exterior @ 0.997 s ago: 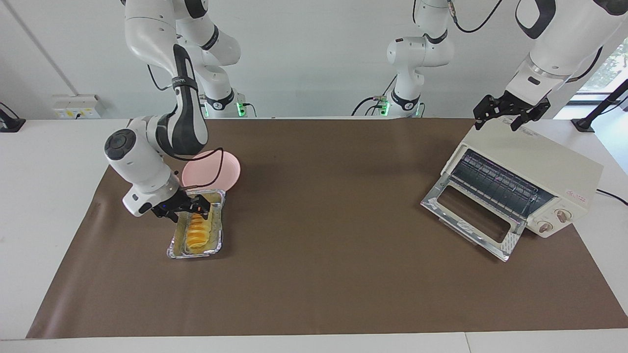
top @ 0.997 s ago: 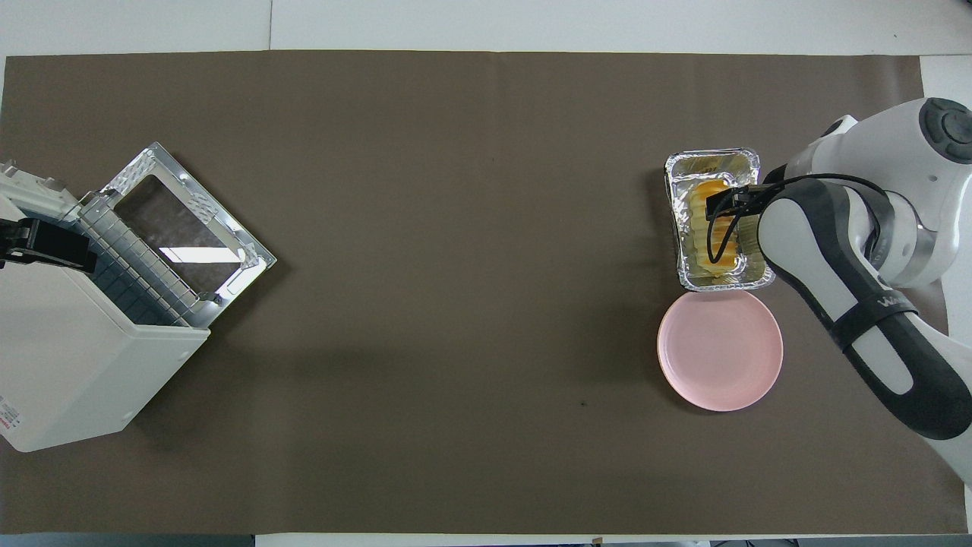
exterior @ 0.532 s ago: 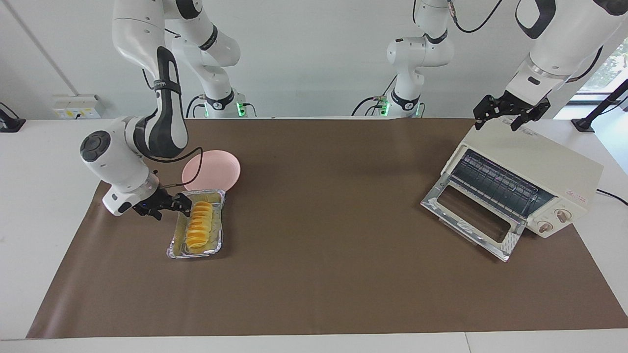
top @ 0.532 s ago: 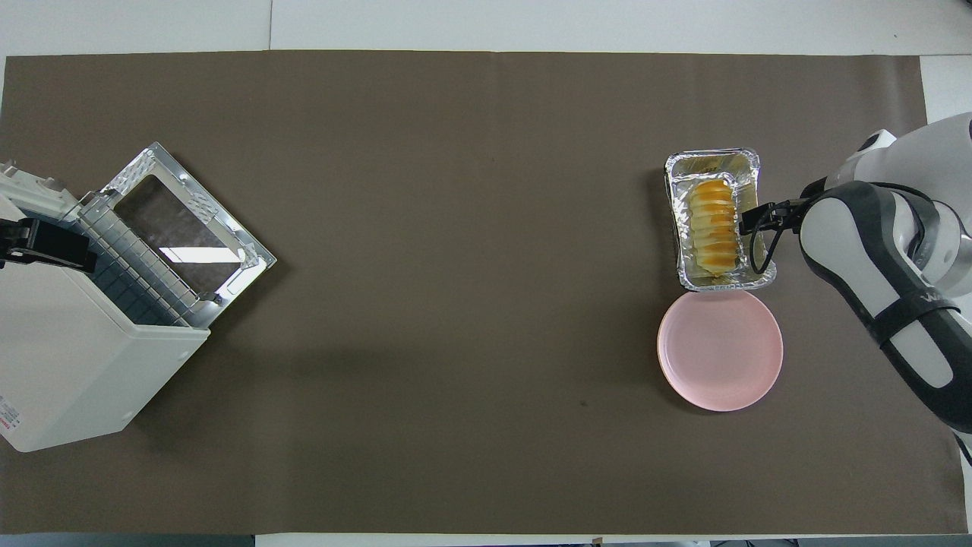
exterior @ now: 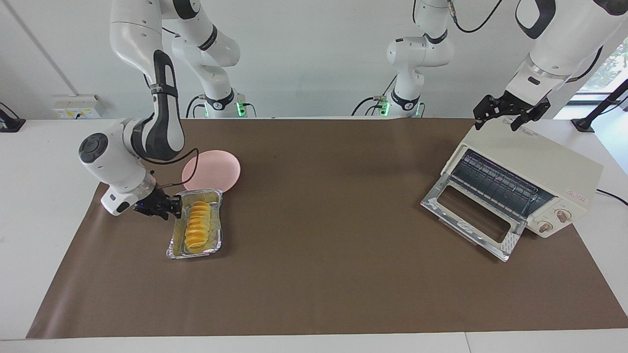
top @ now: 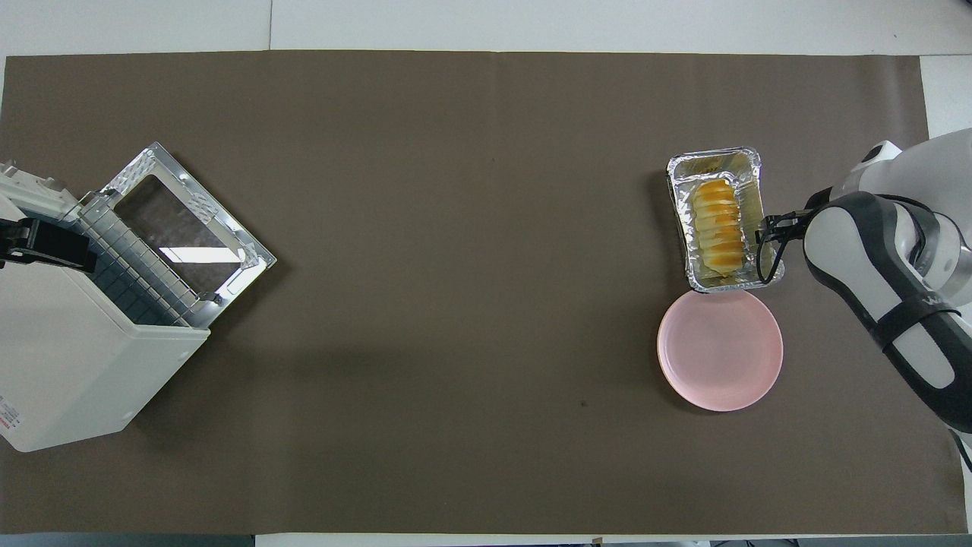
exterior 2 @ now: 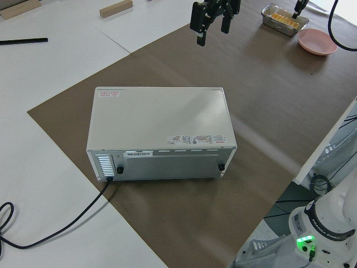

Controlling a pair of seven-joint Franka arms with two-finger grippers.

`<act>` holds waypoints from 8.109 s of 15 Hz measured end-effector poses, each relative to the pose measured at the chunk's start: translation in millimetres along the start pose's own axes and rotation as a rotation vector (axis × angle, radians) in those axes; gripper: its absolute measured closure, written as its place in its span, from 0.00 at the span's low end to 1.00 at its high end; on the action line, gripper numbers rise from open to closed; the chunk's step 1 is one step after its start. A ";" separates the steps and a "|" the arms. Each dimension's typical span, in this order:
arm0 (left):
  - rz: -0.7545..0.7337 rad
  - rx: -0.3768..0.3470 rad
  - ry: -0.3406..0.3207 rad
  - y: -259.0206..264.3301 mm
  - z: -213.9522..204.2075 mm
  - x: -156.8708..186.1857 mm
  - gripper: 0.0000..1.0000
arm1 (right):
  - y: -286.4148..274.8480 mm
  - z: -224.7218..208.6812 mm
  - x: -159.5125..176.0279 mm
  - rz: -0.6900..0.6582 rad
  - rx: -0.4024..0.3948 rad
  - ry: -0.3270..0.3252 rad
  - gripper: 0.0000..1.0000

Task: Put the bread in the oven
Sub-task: 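Grasp the rim of the foil tray with the right gripper, then slide the foil tray toward the oven with the right gripper, then release the tray and withdraw the right gripper while the left gripper approaches, then grasp the foil tray rim with the left gripper, then lift the foil tray and carry it to the open oven with the left gripper, then push the foil tray into the oven with the left gripper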

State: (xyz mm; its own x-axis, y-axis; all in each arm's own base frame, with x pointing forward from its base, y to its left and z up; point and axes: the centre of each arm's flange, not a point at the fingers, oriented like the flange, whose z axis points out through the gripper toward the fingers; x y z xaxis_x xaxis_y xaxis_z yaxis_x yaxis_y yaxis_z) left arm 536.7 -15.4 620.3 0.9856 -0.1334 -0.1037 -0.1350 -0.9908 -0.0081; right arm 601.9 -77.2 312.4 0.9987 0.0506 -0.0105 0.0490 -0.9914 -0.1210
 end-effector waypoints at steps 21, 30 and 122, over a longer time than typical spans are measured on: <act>0.000 0.000 0.000 0.0 0.0 0.0 0.00 | -286.9 -73.1 37.3 -0.064 0.035 0.094 0.98; 0.000 0.000 0.000 0.0 0.0 0.0 0.00 | -425.4 45.1 38.0 -0.024 0.046 0.076 0.98; -0.873 0.094 -0.056 110.4 162.6 177.9 0.98 | -109.8 -248.2 -49.5 -0.026 -0.110 -0.064 0.00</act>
State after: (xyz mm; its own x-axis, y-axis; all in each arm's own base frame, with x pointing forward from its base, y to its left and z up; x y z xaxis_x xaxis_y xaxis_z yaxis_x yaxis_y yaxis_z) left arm 680.7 -145.0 439.2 0.7345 0.6749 -0.0705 0.6545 -0.7320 -0.1890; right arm 551.2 -0.7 572.5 0.9941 0.0802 -0.0727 0.0795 -0.9968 -0.0127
